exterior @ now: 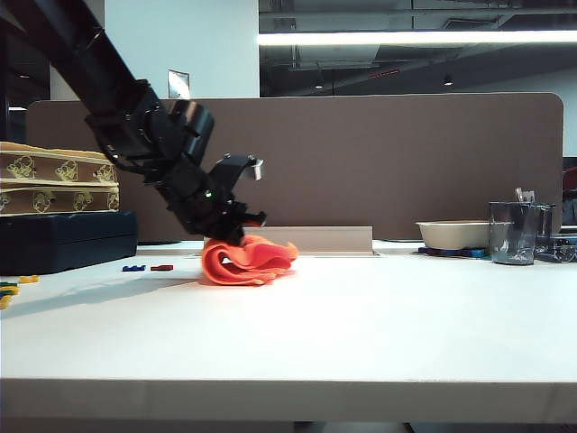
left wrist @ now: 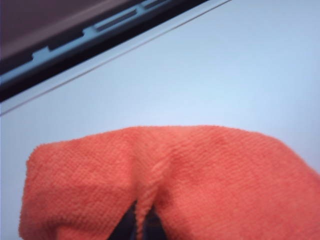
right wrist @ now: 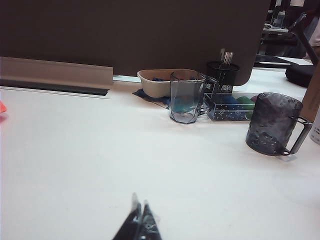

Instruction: Use an orange cloth to wipe the letter magnets on the table away for a distance.

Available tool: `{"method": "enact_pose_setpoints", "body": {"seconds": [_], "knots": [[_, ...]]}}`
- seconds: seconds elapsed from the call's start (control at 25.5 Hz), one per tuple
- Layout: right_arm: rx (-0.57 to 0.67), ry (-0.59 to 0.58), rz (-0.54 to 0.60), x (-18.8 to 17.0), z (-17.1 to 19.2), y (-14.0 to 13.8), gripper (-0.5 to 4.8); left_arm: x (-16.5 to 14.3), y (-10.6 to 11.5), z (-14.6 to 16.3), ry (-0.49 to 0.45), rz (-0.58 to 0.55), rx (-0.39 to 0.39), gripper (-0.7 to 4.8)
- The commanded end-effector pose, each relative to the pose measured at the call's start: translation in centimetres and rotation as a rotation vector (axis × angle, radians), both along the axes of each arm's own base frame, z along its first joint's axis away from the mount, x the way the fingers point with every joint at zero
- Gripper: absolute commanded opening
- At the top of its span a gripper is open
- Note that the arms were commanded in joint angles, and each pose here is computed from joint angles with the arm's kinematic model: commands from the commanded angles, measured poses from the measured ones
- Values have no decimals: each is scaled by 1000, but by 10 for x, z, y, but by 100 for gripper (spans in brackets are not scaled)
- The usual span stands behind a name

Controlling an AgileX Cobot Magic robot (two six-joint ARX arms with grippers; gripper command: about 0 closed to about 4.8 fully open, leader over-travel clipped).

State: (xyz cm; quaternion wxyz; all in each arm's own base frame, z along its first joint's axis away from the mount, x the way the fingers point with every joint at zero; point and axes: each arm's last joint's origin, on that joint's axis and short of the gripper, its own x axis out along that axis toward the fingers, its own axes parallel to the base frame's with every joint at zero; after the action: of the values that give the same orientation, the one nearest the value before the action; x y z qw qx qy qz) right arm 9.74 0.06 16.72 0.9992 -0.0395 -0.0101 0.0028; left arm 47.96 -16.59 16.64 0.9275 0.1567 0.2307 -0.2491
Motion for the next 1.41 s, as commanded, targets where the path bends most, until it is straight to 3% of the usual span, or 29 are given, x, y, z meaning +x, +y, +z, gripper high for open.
{"method": "enact_pose_setpoints", "body": {"seconds": [0.04, 0.63, 0.94, 1.25, 1.41], "knots": [[1, -6, -1, 0, -1, 0, -5, 3, 15, 0, 29, 29, 11, -6], [1, -6, -1, 0, -1, 0, -5, 17, 108, 0, 98, 228, 30, -6], [1, -6, -1, 0, -1, 0, -5, 17, 163, 20, 72, 349, 20, -6], [1, -6, -1, 0, -1, 0, -5, 11, 165, 56, 3, 351, -103, -6], [1, -6, -1, 0, -1, 0, -5, 4, 144, 81, -41, 299, -150, -6]]}}
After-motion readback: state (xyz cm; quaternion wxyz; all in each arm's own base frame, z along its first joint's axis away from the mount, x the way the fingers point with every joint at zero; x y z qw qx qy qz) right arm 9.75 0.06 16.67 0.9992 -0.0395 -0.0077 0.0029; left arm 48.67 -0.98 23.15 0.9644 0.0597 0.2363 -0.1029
